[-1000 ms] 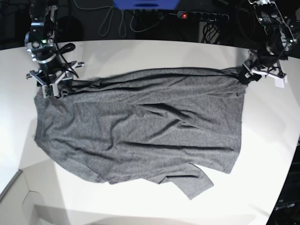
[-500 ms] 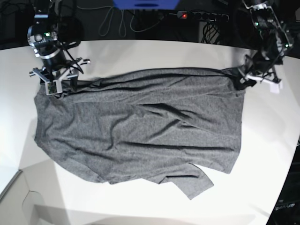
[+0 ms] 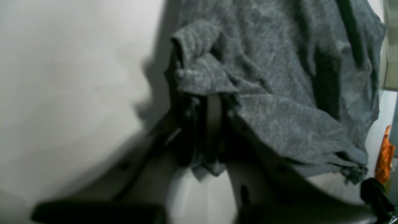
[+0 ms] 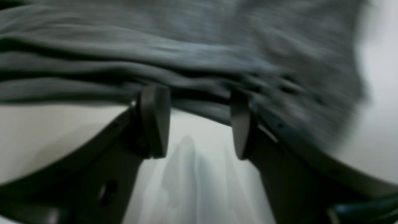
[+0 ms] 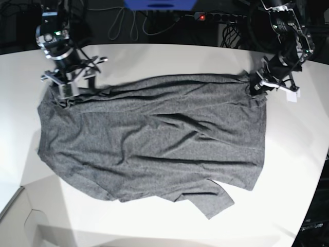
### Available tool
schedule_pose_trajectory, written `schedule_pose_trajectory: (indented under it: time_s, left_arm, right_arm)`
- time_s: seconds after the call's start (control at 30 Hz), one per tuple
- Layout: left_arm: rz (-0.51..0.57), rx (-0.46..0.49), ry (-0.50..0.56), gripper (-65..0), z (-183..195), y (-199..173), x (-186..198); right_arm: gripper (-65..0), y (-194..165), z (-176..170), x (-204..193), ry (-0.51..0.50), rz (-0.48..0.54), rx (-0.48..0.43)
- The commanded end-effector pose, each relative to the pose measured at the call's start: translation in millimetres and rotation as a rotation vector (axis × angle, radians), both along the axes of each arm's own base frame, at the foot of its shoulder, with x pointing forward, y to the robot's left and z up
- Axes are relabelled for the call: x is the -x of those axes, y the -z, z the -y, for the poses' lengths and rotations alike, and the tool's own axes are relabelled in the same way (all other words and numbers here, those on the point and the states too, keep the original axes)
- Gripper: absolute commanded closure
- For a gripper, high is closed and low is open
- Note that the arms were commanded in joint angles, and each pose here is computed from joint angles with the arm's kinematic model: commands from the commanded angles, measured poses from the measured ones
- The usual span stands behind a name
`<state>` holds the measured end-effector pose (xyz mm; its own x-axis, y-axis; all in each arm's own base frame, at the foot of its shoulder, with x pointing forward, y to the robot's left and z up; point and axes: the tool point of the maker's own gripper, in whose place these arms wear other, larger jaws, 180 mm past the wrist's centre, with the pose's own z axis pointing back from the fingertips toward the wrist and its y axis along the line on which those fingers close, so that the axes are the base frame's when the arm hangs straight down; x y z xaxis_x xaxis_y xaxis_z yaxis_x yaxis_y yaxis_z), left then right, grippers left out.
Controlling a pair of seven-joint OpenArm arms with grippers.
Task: Layout the t-shirt on the table in an organized manner, then fold the t-shirt properly
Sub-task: 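Hold the collar edge with both grippers and shift the right gripper inward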
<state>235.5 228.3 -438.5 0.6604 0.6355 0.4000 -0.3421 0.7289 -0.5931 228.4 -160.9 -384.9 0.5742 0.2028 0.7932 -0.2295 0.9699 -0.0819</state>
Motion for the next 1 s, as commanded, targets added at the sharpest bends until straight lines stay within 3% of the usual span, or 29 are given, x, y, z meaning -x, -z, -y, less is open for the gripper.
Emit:
schedule_pose_trajectory:
  time_s: [0.0, 0.1, 0.33, 0.97]
  left_arm:
    - [-0.062, -0.027, 0.03, 0.0, -0.9, 7.6, 8.4]
    - [-0.049, -0.041, 0.028, -0.3, -5.9, 2.6, 7.0]
    - [0.013, -0.08, 0.045, -0.3, -6.8, -19.0, -4.6]
    - [0.026, -0.084, 0.047, -0.3, -6.7, -22.9, -8.8]
  right_arm:
    - [-33.8, -10.2, -0.6, -4.5, -0.003, 0.04, -0.006]
    - [-36.2, -3.5, -15.9, -4.4, -0.006, 0.027, -0.045]
    - [-36.9, 18.6, -15.3, -10.9, 0.013, -0.015, -0.066]
    - [-36.8, 13.8, -26.9, -26.8, 0.028, 0.013, -0.107]
